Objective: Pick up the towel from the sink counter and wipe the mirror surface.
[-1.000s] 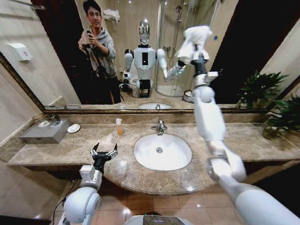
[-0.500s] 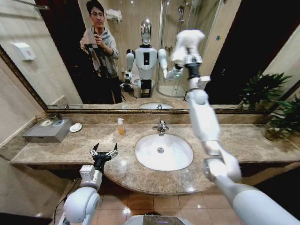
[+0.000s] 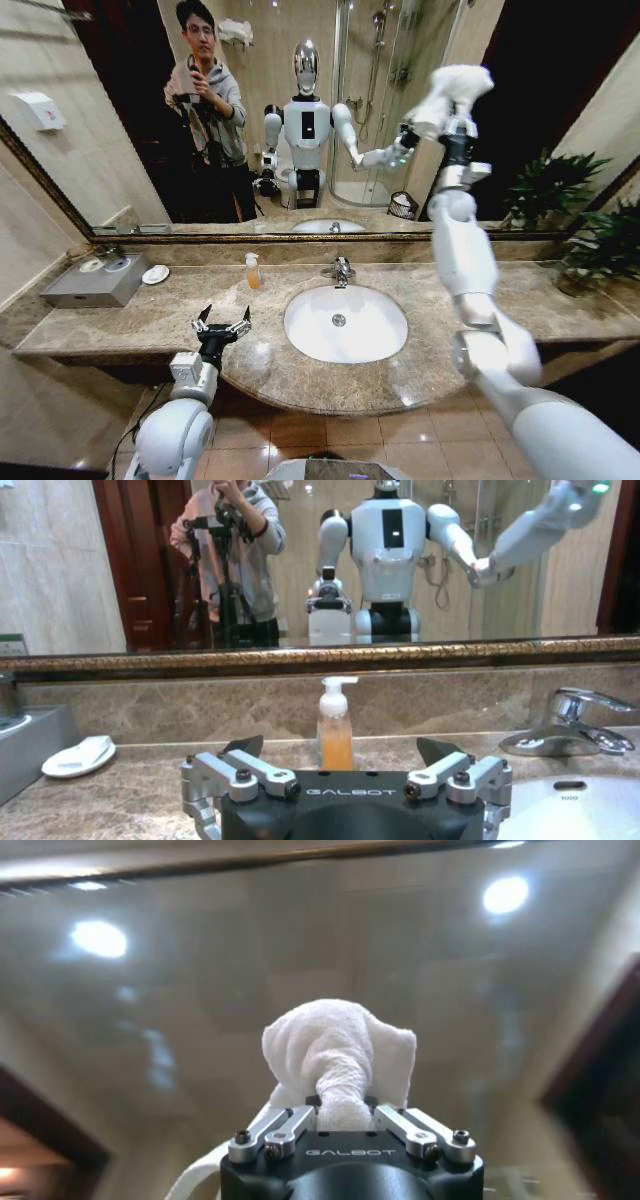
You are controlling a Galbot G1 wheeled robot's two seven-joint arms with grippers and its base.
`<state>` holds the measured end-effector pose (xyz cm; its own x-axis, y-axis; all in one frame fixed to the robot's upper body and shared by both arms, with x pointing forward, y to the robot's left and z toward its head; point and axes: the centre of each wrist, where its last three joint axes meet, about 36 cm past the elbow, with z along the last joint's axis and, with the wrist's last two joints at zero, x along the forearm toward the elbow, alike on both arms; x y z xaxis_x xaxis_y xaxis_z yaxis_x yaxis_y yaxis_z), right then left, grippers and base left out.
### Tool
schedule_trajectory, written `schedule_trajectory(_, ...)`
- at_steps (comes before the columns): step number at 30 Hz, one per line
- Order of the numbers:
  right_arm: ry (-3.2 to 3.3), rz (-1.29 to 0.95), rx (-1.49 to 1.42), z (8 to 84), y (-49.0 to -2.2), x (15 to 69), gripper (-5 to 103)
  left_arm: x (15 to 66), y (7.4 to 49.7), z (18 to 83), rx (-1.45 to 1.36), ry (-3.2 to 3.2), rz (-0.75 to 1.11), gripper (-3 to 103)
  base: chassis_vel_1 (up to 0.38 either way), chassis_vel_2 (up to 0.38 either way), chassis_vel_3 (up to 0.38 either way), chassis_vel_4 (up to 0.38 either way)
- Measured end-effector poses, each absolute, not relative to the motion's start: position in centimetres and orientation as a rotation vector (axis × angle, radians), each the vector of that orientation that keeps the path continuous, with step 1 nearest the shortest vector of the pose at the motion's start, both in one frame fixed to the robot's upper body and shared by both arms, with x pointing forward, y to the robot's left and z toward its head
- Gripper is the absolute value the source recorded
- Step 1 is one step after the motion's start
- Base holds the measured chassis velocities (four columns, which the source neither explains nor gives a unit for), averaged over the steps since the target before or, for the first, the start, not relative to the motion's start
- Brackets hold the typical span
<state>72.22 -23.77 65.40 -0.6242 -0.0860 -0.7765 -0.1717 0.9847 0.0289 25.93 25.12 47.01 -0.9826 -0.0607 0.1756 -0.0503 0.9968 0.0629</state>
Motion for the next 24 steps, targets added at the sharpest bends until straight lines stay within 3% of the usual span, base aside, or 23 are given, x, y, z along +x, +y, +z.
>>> schedule_trajectory(4,2.227,0.127,-0.273,66.4,-19.0,72.1,15,25.9,25.1,47.0,0.083,-2.961,-0.087,100,0.0,0.0,0.0,0.0)
schedule_trajectory(9,2.229,0.104,-0.269,66.7,-19.6,72.0,15,25.9,25.1,47.0,0.083,-2.961,-0.087,100,0.0,0.0,0.0,0.0)
schedule_trajectory(16,2.238,0.045,-0.016,68.5,-32.4,72.1,15,25.9,25.1,47.0,0.083,-2.961,-0.087,100,0.0,0.0,0.0,0.0)
schedule_trajectory(20,2.233,0.051,0.055,69.1,-35.5,71.9,15,25.9,25.1,47.0,0.083,-2.961,-0.087,100,0.0,0.0,0.0,0.0)
schedule_trajectory(24,2.234,0.06,0.033,69.0,-34.0,72.2,15,25.9,25.1,47.0,0.083,-2.961,-0.087,100,0.0,0.0,0.0,0.0)
